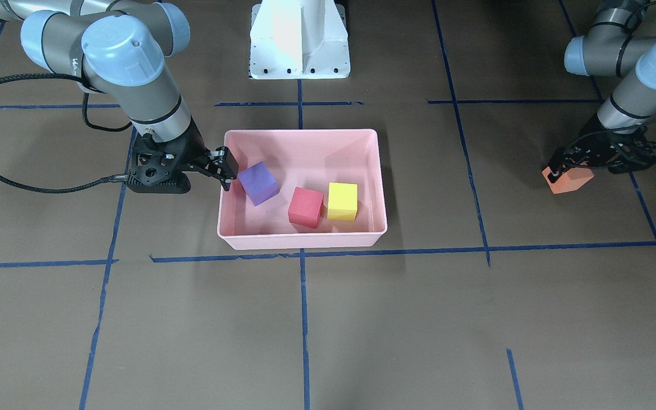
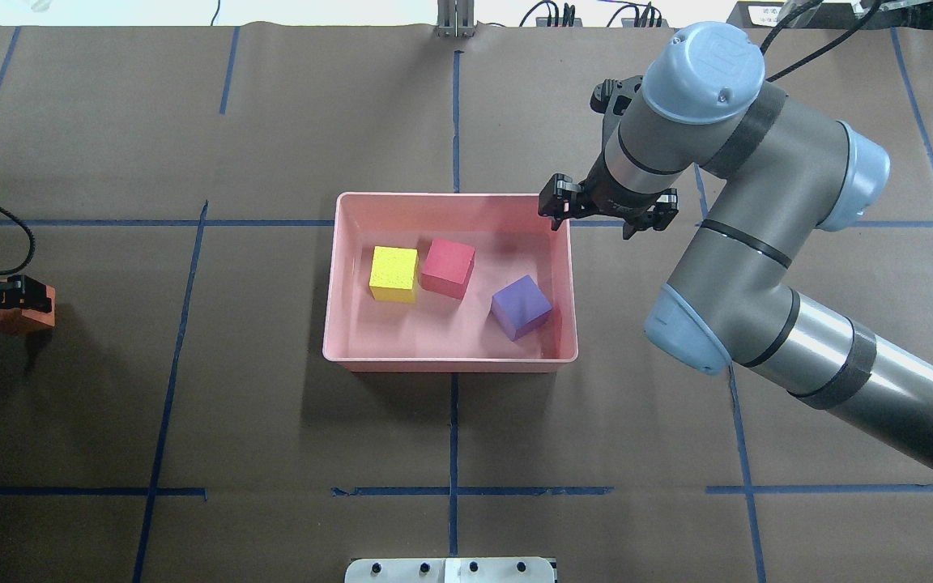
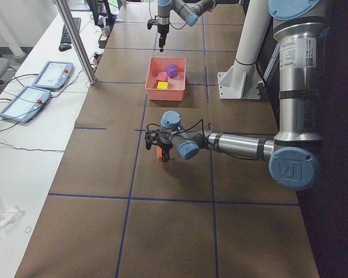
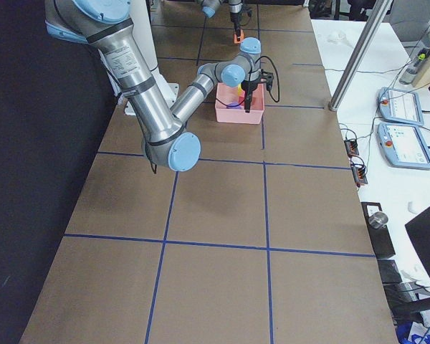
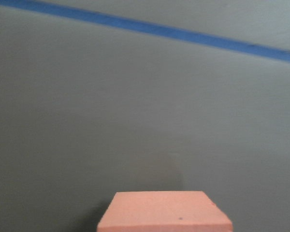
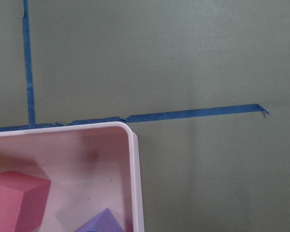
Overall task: Place blocks into pink bin with both arms
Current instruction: 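Grasp the orange block with the left gripper while the right gripper rises, then carry the orange block into the bin with the left gripper and release it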
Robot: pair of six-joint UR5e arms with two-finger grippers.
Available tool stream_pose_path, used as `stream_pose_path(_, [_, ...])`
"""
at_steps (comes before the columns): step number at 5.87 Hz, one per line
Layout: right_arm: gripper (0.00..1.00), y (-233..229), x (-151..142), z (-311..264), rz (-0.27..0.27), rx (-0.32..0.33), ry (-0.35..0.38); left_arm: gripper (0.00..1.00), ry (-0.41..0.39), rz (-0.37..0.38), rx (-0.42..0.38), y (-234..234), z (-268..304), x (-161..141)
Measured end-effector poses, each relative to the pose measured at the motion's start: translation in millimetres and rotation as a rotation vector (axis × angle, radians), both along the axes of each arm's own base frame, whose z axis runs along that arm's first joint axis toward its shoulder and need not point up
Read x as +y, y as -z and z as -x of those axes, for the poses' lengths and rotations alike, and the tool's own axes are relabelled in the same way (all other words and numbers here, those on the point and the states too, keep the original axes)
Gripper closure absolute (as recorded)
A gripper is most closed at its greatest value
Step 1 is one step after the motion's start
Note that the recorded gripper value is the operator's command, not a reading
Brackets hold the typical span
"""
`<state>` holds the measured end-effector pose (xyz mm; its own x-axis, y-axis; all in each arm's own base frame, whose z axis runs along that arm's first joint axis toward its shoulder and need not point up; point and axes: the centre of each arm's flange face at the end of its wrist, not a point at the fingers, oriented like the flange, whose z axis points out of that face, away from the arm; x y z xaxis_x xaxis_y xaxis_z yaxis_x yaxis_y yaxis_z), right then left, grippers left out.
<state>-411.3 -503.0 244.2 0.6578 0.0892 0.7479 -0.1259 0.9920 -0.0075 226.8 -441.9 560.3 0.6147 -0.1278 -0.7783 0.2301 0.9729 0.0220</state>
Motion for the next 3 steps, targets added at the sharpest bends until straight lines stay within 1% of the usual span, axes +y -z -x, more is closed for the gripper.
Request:
stream_pose_path(1, [0.0,-11,1,-15,-0.034,0.009,0.028,0.59,0.001,-0.048,0.037,38,-6,-9])
stream_pose_path(3, [0.0,-56,-4,-76,-0.092,0.023,0.109,0.59,-0.003,-0.13,0.102,125,-36,-43])
